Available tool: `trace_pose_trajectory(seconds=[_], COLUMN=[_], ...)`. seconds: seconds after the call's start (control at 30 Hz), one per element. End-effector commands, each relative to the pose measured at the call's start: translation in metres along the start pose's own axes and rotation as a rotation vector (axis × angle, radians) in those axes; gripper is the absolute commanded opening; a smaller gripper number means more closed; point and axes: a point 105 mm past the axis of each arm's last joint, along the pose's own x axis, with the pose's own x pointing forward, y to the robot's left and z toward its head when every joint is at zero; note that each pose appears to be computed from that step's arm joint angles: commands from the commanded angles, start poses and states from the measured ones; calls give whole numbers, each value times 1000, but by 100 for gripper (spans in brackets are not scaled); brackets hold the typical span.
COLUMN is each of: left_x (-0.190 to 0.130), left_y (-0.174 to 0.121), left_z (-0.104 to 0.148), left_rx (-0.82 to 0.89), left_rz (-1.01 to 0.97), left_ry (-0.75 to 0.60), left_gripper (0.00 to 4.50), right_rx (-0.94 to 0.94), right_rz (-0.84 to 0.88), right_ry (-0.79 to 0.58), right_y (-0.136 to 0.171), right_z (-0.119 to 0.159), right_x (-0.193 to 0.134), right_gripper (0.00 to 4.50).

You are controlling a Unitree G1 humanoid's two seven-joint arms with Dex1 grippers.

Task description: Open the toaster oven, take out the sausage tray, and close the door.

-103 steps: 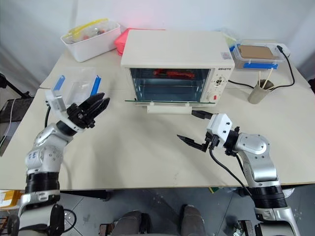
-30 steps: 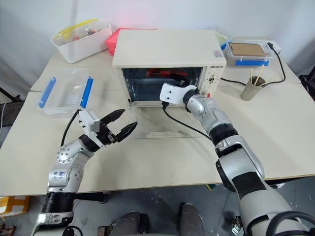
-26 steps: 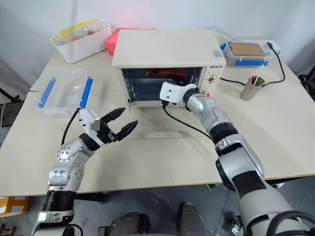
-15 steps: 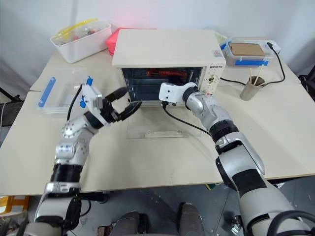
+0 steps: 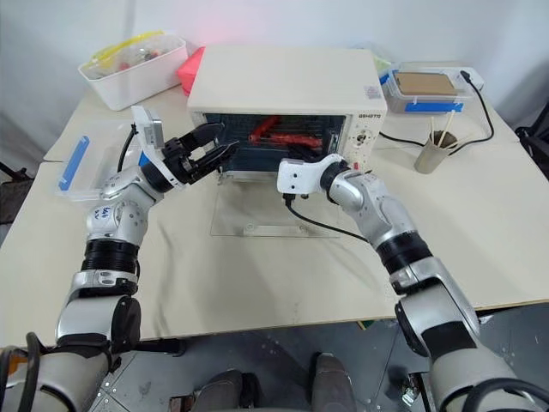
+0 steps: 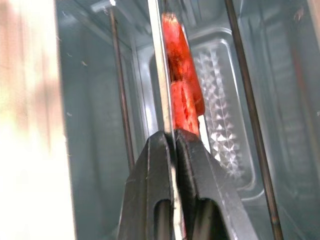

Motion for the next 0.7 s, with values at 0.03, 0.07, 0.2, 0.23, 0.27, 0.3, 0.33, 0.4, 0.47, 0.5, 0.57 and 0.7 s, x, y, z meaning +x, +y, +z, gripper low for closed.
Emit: trace_pose_trajectory(seconds=[0.03,0.07,0.2,0.23,0.27,0.3,0.33,0.4,0.47,0.5,0.57,0.7], left_x=[2,2,1,0,-1,-2,-4,-7,-12,-16,-23,-45], left_y=[0,0,0,0,1,1,2,1,-1,-1,-5,-9], left_z=[12,11,8,8,6,5,3,-1,-4,-4,-4,-12], left_rx=[22,17,4,2,-14,-32,-48,-69,-99,-179,-291,-457], left_rz=[-21,-23,-27,-28,-25,-23,-20,-19,-28,-22,-31,-4], left_ry=[-20,-18,-5,-4,-1,-1,4,17,34,50,78,217], left_gripper=[390,390,390,390,390,390,390,390,390,390,390,390], right_rx=[-3,-2,-2,-2,-10,-18,-20,-14,-12,-12,-3,-14], right_rz=[-62,-56,-16,-11,-20,-17,-4,22,38,50,77,133], right_ry=[-84,-82,-71,-67,-68,-76,-75,-72,-69,-65,-62,-86], right_y=[-19,-16,1,3,2,5,9,16,19,21,25,34], right_z=[27,29,38,40,44,48,50,53,55,56,57,63], right_x=[-18,-24,-52,-56,-62,-67,-72,-78,-82,-85,-90,-98], right_gripper=[6,6,6,6,6,6,6,6,6,6,6,6])
